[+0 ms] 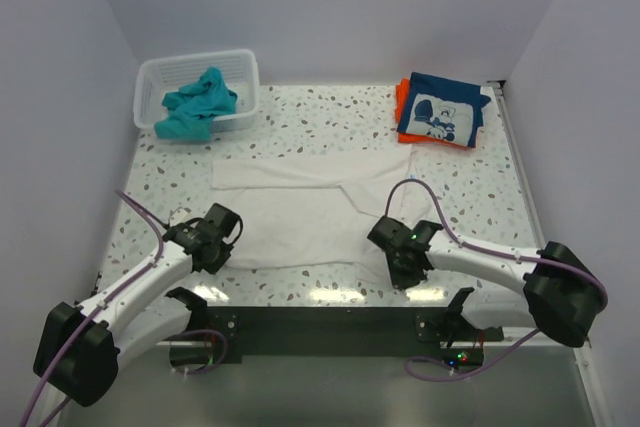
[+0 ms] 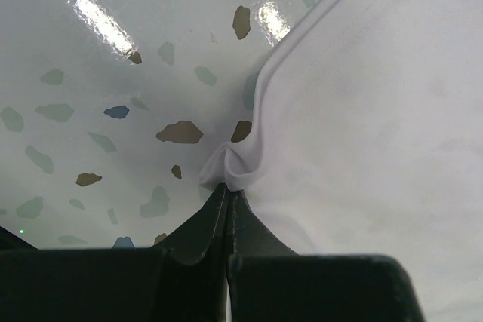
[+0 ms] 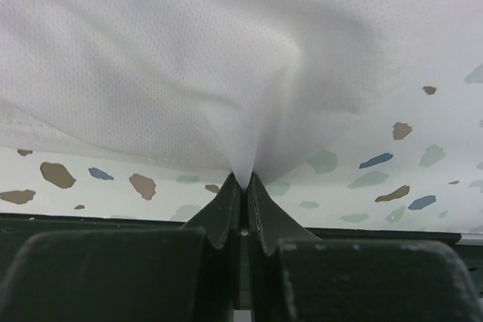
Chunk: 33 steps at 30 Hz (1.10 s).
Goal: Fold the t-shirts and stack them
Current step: Fold the tshirt
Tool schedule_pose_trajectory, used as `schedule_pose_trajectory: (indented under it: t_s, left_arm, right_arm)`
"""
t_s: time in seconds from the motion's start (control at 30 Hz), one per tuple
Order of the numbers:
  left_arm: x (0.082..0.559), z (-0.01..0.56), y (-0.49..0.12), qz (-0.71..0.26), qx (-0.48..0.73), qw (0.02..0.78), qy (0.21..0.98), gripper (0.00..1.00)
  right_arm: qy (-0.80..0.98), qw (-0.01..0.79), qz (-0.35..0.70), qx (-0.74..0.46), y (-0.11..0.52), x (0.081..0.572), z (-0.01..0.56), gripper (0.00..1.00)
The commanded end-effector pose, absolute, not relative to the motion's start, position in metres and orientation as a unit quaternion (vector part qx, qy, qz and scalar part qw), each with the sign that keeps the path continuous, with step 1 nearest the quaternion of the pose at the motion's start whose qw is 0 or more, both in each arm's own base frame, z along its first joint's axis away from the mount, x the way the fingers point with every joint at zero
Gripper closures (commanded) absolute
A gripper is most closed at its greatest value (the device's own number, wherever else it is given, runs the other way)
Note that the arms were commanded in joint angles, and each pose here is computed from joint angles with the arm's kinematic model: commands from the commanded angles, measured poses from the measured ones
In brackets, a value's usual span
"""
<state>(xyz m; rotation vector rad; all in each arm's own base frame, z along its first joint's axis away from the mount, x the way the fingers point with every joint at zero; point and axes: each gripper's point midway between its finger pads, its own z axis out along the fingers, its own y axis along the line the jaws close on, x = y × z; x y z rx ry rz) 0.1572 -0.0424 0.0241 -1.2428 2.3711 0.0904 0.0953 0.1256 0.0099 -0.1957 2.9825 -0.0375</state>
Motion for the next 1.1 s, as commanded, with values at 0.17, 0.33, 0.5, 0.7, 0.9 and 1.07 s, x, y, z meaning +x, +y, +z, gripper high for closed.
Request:
schedule_pose_trajectory:
  t_s: [0.17,0.33,0.5,0.7,0.9,1.07]
  left_arm:
    - [0.180,0.043,-0.043,0.018,-0.447,0.271,0.852,1.00]
    - [0.191,0.056,-0.044,0.012,-0.444,0.289,0.848,1.00]
    - [0.203,0.066,-0.044,0.016,-0.438,0.306,0.845,1.00]
    - [0.219,0.075,-0.047,0.025,-0.435,0.312,0.844,1.00]
    - [0.232,0.082,-0.042,0.034,-0.435,0.320,0.841,1.00]
    - [0.244,0.087,-0.038,0.043,-0.435,0.321,0.840,1.00]
  right_arm:
    - [0.980,0.184,-0.013,-0.067,0.135,0.143,0.048,1.00]
    - [0.976,0.210,0.001,-0.063,0.143,0.167,0.067,1.00]
    - [0.971,0.232,0.024,-0.052,0.144,0.194,0.087,1.00]
    - [0.966,0.250,0.029,-0.053,0.147,0.223,0.104,1.00]
    - [0.963,0.265,0.045,-0.036,0.156,0.261,0.117,1.00]
    - [0.963,0.262,0.048,-0.035,0.158,0.281,0.120,1.00]
